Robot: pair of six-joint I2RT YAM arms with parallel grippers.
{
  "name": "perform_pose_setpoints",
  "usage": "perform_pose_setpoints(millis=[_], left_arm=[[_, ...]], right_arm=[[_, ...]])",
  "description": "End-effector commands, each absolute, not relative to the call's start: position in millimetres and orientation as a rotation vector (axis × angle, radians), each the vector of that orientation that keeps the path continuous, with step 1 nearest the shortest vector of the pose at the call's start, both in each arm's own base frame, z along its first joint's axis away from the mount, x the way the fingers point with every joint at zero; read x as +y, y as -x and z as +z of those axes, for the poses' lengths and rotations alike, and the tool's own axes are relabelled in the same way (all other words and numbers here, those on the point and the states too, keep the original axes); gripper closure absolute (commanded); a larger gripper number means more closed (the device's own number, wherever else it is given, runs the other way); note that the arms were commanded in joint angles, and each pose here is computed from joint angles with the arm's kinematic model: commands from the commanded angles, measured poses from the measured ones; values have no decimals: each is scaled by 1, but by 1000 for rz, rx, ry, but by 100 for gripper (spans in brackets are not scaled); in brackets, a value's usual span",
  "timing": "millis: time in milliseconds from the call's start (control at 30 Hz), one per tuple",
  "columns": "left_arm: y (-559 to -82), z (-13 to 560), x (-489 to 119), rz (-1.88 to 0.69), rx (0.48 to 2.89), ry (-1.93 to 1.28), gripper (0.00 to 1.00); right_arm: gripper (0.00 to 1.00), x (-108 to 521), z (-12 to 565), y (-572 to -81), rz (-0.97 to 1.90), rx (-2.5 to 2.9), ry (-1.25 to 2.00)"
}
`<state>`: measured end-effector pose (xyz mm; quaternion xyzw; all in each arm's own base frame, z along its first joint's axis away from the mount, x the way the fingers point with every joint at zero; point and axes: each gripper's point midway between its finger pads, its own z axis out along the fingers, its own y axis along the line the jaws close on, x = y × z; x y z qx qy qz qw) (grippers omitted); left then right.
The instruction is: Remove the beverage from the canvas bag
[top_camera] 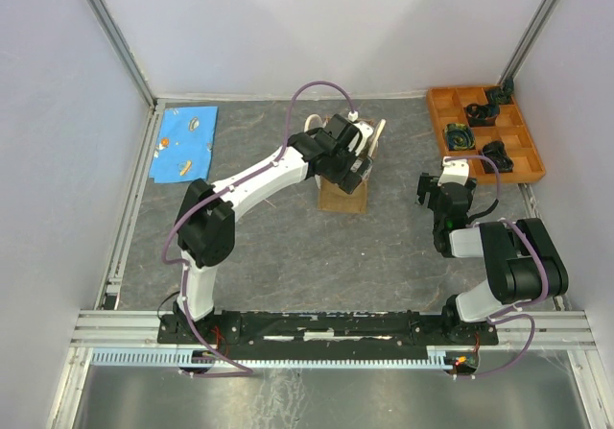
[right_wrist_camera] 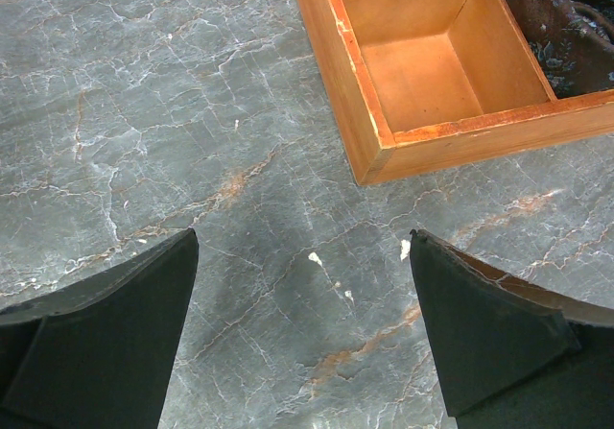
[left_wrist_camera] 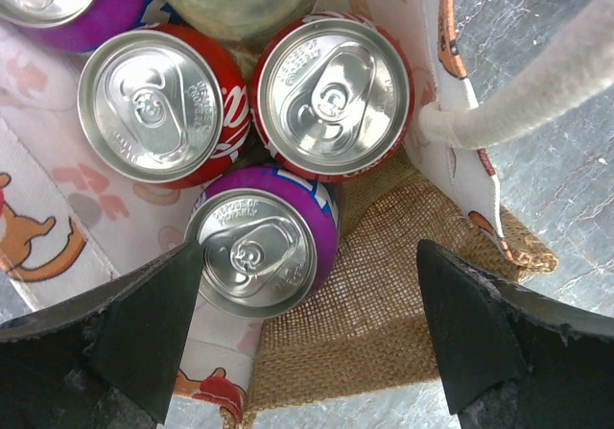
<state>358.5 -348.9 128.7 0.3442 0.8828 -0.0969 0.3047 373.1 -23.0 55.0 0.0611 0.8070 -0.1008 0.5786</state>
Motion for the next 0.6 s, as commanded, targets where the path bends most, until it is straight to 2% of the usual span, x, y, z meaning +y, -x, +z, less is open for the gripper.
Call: perform_pose_setpoints(millis=[0, 300, 567], left_arm=[[-339, 121, -313, -99, 2468, -877, 1], [-353, 138, -308, -26, 2396, -810, 1], [-361, 160, -315, -66, 2320, -778, 1]], right_arm=[[1, -24, 73, -383, -226, 1824, -166], [1, -24, 73, -382, -227, 1825, -165], [1, -24, 73, -382, -226, 1826, -165]])
